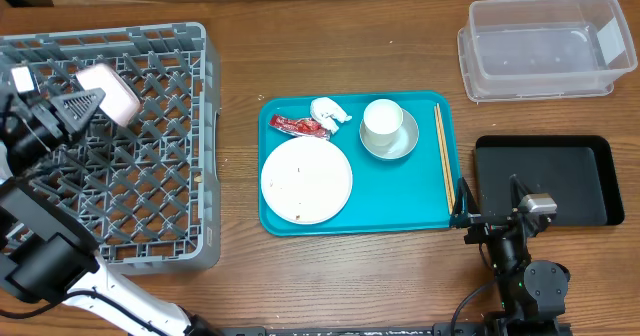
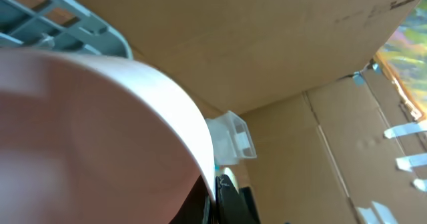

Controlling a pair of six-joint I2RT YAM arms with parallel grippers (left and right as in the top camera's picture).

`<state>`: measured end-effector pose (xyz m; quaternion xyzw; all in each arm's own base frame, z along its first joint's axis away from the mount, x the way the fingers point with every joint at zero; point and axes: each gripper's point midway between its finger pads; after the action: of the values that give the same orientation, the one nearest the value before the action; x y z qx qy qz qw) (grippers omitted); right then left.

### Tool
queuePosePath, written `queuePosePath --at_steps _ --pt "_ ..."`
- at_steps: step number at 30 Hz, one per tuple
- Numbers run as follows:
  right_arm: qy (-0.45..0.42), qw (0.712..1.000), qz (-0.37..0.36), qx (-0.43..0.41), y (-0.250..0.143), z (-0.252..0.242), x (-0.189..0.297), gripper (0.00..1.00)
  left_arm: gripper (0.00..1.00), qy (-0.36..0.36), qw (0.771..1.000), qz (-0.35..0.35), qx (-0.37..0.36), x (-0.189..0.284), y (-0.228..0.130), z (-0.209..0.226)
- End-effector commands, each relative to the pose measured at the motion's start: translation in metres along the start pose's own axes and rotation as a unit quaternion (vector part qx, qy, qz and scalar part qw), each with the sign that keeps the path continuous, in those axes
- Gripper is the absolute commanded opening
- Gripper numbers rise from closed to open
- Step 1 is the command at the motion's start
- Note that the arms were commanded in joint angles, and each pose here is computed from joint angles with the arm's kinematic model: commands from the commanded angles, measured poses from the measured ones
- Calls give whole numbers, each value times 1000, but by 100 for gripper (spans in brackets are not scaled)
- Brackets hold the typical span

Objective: Sort waste into correct bins and load items into the dishwasher
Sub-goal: 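Lift the pink bowl and carry it left over the dish rack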

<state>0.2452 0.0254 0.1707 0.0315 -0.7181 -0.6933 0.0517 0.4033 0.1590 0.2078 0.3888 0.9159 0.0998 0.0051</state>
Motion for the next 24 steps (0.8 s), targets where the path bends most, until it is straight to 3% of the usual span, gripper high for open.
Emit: queuePosePath --at_steps 1,5,12,24 --pt "-6 1000 -3 -2 -1 -2 0 100 4 -36 999 -20 -29 6 1 -2" --pt "-6 1000 -3 -2 -1 -2 0 100 4 -31 999 -25 -28 11 3 3" --pt "-6 1000 -3 -2 -1 -2 0 100 4 46 998 -12 -28 18 -1 30" --pt "-6 1000 -3 -2 -1 -2 0 100 4 61 998 -29 -17 35 4 36"
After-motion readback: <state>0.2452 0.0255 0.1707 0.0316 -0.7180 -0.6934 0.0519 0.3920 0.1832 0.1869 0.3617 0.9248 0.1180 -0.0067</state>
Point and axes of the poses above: each gripper's point midway between its finger pads, its own x axis back along the fingers, its own z axis along the line the jaws close on, y = z × x, and after that the axes turned 15 degrees about x, right-handed
